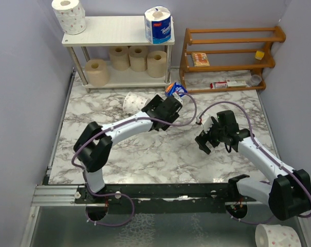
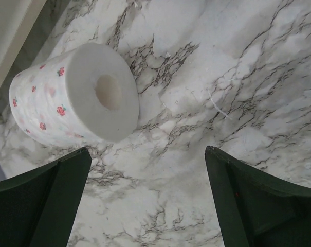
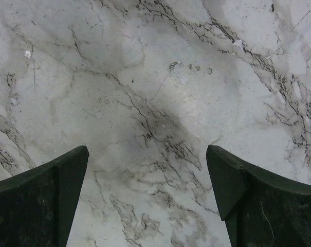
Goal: Place and organize the paper towels onto the shelf
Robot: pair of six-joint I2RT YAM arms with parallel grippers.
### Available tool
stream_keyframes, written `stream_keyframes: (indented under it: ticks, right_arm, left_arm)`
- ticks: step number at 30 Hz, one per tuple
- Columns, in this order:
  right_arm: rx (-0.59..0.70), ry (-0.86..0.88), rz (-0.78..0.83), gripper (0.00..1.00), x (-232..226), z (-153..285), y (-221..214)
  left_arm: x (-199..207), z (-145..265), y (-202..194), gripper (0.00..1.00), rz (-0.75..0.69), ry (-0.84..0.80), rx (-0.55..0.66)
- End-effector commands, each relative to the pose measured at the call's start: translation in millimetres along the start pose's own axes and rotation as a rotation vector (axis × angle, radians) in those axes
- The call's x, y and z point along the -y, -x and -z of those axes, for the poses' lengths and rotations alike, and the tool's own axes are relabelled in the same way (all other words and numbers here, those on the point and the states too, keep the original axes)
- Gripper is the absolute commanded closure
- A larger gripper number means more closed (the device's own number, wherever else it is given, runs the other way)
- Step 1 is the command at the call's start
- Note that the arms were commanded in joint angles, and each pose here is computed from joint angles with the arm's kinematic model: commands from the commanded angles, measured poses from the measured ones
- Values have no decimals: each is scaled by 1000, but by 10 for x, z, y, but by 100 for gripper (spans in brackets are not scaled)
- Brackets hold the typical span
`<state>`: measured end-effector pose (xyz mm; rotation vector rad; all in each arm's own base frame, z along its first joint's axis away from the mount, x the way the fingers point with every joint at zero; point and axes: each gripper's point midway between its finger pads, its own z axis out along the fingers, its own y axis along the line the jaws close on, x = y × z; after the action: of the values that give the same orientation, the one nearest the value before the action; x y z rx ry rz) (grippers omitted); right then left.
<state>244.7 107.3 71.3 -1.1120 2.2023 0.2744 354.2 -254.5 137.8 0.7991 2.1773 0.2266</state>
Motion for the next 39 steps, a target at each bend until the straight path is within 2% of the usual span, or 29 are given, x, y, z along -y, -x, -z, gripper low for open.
stream_keyframes:
  ticks: [1, 7, 13, 15, 19, 23, 39]
  right_arm:
    - [-13, -6, 2, 0, 23, -22, -37]
    - [-15, 15, 5, 0, -10, -41, -49]
    - [-51, 34, -4, 0, -27, -96, -123]
    - [-56, 38, -8, 0, -30, -105, -133]
    - [-60, 42, -7, 0, -38, -113, -144]
    - [-61, 44, -7, 0, -41, -112, -147]
    - [-65, 51, -5, 0, -56, -113, -158]
  left_arm:
    - [-345, -2, -4, 4, -122, 235, -61]
    - [-550, -205, 29, 5, -230, 408, -110]
    - [-500, -360, 177, 12, -137, 275, -62]
    - [-566, -411, 145, 17, -106, 260, -69]
    - [-633, -483, 114, 18, -71, 247, -83]
    - [-576, -560, 95, 27, -51, 206, -92]
    - [-455, -727, -76, 31, -75, 186, -163]
